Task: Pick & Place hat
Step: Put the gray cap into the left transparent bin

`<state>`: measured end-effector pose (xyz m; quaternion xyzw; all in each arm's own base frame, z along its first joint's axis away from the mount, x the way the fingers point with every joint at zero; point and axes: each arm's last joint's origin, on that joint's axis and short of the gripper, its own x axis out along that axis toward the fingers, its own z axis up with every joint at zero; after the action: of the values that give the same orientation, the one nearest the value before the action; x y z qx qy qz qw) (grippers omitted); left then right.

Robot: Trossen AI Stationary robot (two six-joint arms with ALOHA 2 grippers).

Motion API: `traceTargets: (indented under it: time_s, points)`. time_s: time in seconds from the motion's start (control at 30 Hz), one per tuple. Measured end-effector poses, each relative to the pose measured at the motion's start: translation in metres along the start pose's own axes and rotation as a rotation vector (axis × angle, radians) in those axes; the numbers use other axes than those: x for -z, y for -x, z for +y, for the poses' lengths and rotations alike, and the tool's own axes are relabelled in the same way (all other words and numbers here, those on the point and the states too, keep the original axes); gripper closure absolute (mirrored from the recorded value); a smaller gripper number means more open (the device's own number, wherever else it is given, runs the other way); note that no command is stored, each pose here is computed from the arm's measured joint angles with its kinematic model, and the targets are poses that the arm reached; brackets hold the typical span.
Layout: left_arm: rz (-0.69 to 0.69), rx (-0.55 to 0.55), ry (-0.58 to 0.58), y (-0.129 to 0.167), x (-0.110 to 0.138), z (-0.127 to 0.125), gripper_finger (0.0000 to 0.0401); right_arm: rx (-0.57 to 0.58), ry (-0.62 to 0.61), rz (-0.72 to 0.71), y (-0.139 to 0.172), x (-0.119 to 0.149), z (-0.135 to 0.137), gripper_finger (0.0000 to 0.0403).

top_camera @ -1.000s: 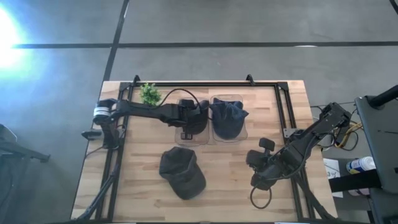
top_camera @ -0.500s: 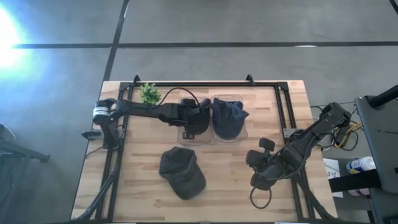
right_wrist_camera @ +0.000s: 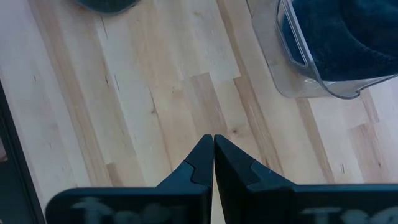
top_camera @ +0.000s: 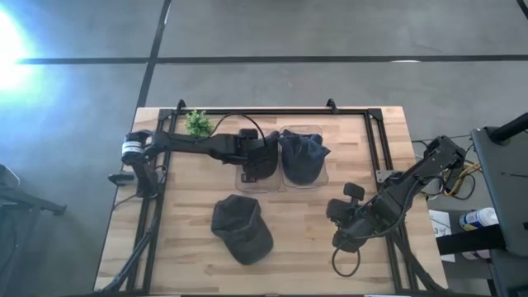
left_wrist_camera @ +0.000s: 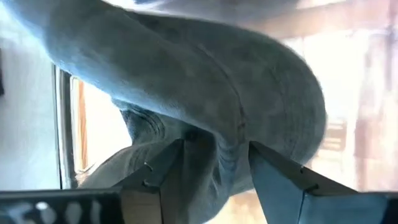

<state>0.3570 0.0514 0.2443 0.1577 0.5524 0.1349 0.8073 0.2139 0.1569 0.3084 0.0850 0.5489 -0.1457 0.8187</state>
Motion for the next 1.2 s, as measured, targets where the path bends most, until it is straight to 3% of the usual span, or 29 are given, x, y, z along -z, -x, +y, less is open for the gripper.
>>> traceTargets:
  time_s: [0.33,0.43,0.6,0.8,0.93,1.2]
  points:
    - [-0.192,-0.071,0.112,0.113,-0.012,0.043,0.0220,-0.001,0.004,0.002,0.000,0.000,0.000,0.0394]
    - [-0.244,0.019,0.184,0.146,-0.007,0.048,0.0220,-0.002,0.003,0.002,0.000,0.000,0.000,0.0394]
    - [-0.273,0.291,0.265,0.176,0.001,0.041,0.0220,-0.002,0.008,0.003,0.000,0.000,0.000,0.0394]
    - [-0.254,0.621,0.321,0.192,0.005,0.014,0.0220,-0.001,0.011,0.003,0.000,0.000,0.000,0.0394]
    - [-0.201,0.674,0.295,0.191,0.007,-0.015,0.0220,-0.002,0.011,0.003,0.000,0.000,0.000,0.0394]
    - [-0.123,0.679,0.320,0.166,0.012,-0.061,0.0220,-0.002,0.032,0.003,0.000,0.000,0.000,0.0394]
